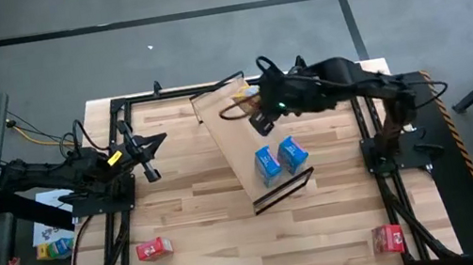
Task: Stack cereal on shelf
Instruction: Put the right yellow cereal box on the shelf
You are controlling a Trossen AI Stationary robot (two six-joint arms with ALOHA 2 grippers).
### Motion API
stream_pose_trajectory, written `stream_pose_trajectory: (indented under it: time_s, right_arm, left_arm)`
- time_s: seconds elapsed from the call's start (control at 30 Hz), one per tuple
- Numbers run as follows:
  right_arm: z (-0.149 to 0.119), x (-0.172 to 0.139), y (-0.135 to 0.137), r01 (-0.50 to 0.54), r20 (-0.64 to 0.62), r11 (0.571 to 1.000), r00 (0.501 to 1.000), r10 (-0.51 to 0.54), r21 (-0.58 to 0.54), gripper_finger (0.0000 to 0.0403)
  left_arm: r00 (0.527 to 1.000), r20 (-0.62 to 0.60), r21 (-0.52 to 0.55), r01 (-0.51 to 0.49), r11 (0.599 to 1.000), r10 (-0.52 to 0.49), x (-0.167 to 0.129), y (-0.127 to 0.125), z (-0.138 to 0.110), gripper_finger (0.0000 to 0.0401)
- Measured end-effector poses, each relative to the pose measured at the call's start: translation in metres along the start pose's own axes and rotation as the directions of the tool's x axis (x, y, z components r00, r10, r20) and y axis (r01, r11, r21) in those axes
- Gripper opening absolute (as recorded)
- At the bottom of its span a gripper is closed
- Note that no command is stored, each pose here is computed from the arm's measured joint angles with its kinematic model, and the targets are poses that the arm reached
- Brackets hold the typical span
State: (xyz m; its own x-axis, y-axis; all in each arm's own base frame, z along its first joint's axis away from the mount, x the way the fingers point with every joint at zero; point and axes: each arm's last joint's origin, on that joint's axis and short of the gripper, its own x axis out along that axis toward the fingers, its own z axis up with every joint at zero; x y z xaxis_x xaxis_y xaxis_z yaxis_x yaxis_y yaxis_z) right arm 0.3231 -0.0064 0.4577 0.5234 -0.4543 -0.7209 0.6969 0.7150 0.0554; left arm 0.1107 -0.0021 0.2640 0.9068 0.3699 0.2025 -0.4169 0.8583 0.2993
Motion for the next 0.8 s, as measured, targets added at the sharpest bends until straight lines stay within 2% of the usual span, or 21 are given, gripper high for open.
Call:
stream_pose_trajectory:
  time_s: [0.17,0.3,0.53,0.8]
  right_arm:
    - [-0.003,0.031,-0.004,0.014,-0.138,0.998,0.99,-0.005,0.064,0.0103]
    - [-0.008,0.047,-0.007,0.019,-0.223,0.997,0.975,-0.002,0.073,0.0103]
    - [-0.011,0.048,-0.007,0.026,-0.261,0.989,0.965,0.012,0.143,0.0103]
    - [-0.02,0.05,0.001,0.049,-0.307,0.995,0.951,-0.019,0.09,0.0103]
  left_arm:
    - [1.0,0.003,-0.035,0.0,0.999,0.0,0.0,0.0,0.0,0.0001]
    - [1.0,0.0,-0.035,0.002,0.999,-0.002,0.0,0.0,0.0,0.0001]
    - [1.0,-0.022,-0.049,0.011,0.999,-0.012,0.0,-0.001,-0.002,0.0001]
    - [0.999,-0.019,-0.096,0.035,0.995,-0.037,0.0,-0.002,-0.003,0.0001]
